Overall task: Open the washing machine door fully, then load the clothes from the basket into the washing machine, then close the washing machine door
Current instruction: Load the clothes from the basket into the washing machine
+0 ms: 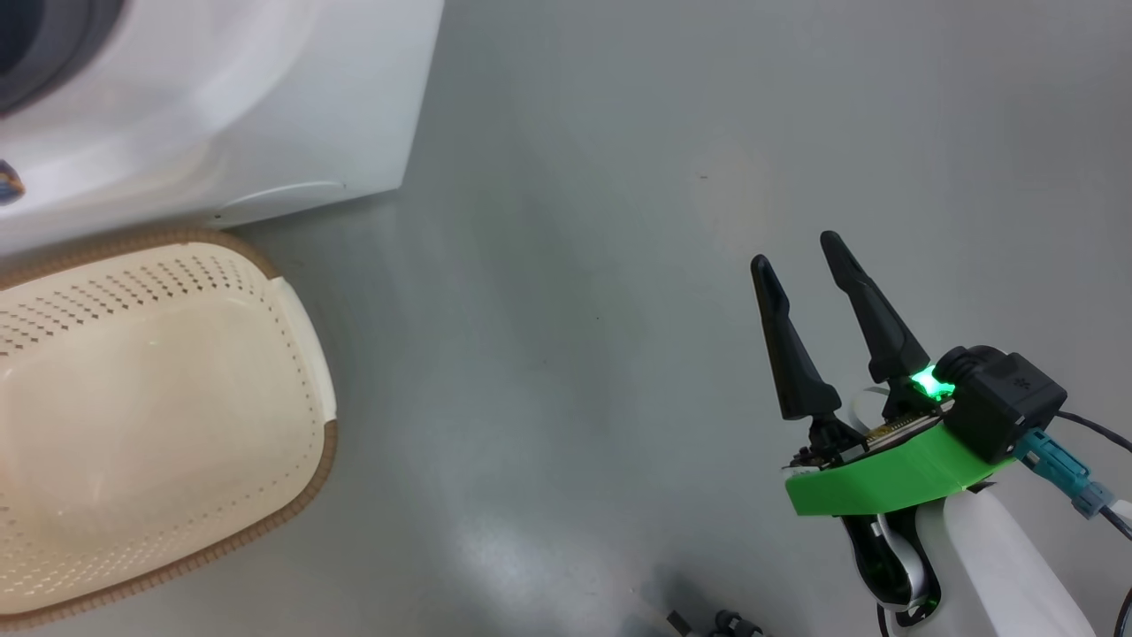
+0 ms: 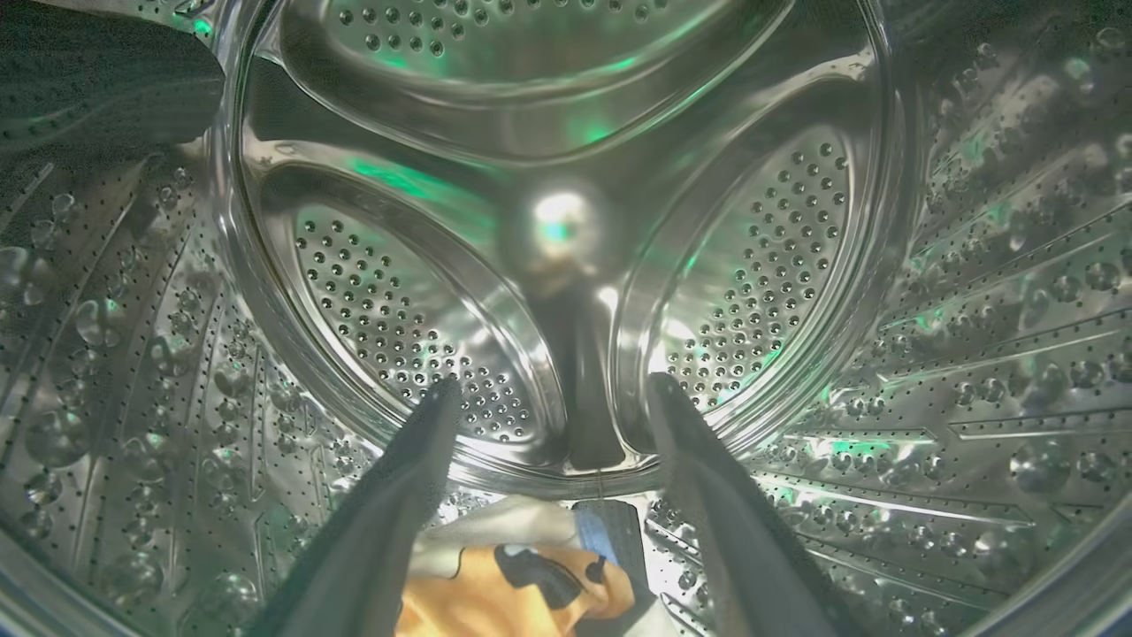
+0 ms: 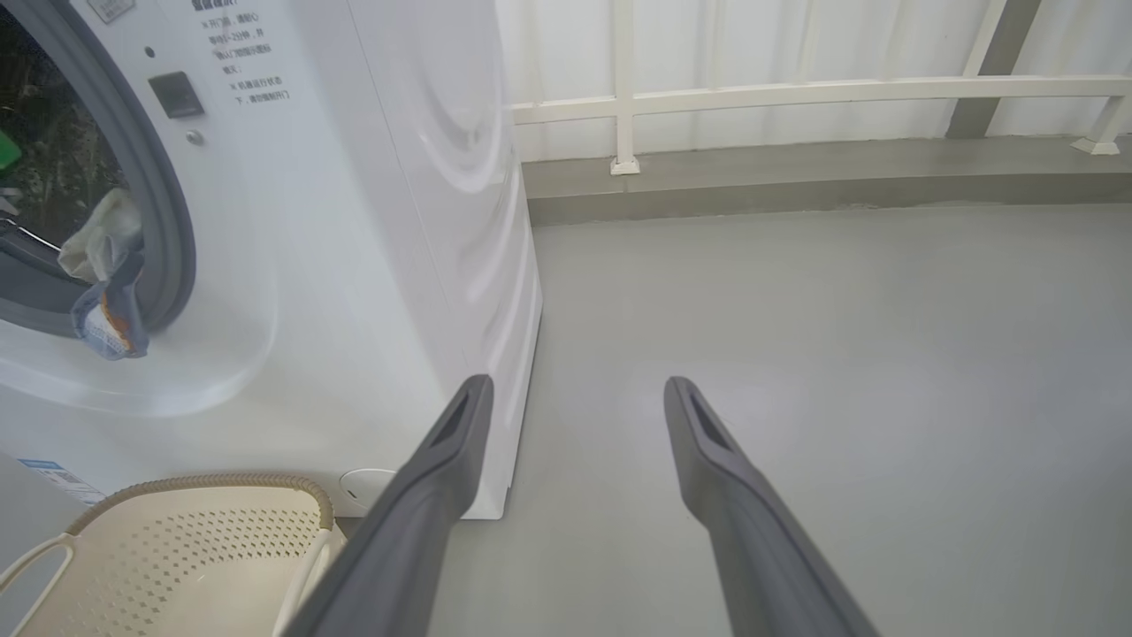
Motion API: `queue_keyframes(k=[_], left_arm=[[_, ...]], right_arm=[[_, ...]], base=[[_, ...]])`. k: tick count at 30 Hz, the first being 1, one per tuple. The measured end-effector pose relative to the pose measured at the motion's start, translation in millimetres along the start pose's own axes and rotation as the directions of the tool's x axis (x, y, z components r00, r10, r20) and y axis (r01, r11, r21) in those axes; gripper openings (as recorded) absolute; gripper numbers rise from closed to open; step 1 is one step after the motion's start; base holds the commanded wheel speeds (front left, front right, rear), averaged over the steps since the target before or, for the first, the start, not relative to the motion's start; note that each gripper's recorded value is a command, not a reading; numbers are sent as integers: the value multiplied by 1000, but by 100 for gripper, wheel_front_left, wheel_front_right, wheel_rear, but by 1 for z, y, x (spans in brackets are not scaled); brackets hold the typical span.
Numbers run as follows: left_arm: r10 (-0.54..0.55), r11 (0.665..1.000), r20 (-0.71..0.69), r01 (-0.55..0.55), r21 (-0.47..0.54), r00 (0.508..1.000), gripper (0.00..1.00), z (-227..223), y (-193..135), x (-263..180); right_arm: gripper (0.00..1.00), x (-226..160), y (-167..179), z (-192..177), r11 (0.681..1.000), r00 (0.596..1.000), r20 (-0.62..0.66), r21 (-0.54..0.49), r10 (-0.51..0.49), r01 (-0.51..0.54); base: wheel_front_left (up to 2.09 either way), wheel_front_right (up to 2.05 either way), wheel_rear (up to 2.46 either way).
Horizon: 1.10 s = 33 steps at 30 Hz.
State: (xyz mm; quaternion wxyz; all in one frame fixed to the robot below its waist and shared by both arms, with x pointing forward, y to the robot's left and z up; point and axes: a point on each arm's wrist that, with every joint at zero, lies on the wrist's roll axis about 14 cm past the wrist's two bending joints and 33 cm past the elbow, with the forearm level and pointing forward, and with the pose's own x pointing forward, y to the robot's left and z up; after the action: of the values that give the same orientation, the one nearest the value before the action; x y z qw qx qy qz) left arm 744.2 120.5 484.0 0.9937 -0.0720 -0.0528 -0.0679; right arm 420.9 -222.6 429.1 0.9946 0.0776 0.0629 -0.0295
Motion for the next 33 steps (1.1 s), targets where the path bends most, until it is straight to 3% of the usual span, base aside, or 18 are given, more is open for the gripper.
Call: queue_keyframes(k=[15, 26, 33], left_arm=[[20, 998, -38, -22, -59, 999, 100, -17, 2, -30], [47, 992, -40, -51, -112, 998, 100, -13, 0, -78], [8, 996, -59, -13, -88, 998, 100, -10, -14, -115]], right_arm=[[100, 4, 6, 5, 1000, 1000, 20, 7, 23, -23], [100, 4, 8, 23, 999, 997, 69, 2, 44, -44], [100, -1, 11, 38, 998, 992, 105, -5, 64, -64]], base=[[0, 0, 0], [0, 0, 0], [0, 0, 0]])
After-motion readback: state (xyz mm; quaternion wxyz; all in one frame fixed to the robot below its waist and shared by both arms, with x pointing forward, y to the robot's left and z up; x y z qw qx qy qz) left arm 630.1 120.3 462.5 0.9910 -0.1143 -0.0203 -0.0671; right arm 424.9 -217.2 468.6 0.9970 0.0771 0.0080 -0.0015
